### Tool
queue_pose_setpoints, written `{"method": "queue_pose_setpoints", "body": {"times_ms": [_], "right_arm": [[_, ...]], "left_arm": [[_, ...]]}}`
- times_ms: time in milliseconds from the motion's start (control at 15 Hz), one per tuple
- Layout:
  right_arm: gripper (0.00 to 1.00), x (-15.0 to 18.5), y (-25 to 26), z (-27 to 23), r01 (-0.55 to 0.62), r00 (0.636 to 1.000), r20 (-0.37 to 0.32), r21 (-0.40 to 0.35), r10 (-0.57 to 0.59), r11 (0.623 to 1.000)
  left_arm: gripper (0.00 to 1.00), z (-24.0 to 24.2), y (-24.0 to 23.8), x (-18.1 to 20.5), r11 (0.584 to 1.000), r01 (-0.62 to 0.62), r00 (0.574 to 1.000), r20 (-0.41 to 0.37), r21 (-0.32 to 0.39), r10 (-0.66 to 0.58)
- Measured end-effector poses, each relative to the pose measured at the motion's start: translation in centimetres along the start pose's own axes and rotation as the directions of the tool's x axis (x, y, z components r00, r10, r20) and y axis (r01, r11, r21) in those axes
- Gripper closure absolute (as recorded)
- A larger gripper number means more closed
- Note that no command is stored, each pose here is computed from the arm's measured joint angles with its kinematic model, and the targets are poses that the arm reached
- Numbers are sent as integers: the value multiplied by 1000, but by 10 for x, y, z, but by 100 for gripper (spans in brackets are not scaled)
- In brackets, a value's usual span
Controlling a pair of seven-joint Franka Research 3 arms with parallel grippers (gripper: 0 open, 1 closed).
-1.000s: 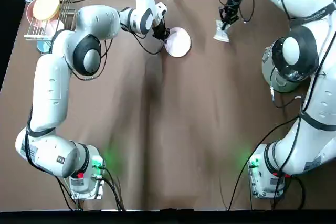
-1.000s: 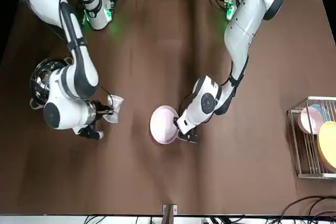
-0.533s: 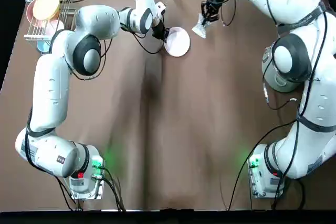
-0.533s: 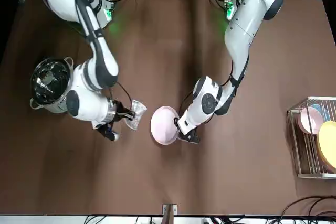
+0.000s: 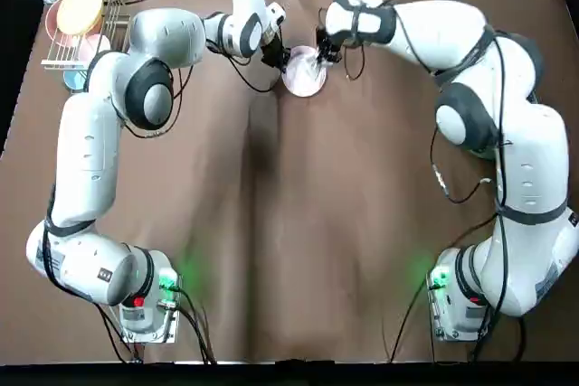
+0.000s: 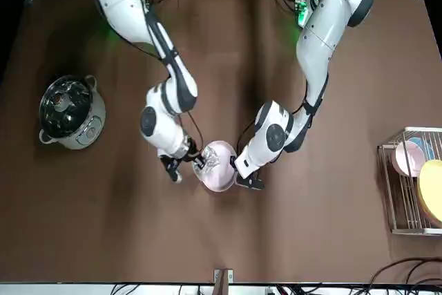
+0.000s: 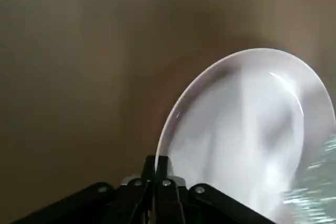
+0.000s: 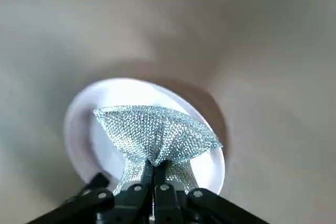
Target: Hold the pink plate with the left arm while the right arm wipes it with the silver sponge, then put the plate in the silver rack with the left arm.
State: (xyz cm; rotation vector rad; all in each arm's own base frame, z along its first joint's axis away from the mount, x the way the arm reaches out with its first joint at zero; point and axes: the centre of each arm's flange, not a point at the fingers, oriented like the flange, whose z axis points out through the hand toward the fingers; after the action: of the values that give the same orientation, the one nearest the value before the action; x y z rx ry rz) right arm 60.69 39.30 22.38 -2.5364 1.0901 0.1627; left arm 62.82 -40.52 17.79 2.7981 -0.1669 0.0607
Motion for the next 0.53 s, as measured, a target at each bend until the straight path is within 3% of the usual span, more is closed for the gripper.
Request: {"method": "queue_pose_setpoints", "body": {"times_ms": [533], "right_arm": [[98, -28, -3, 42, 37, 999, -40, 28, -36, 999]], "left_arm": [[97, 0, -1, 0, 1000, 1, 1000, 1, 1, -1]]}}
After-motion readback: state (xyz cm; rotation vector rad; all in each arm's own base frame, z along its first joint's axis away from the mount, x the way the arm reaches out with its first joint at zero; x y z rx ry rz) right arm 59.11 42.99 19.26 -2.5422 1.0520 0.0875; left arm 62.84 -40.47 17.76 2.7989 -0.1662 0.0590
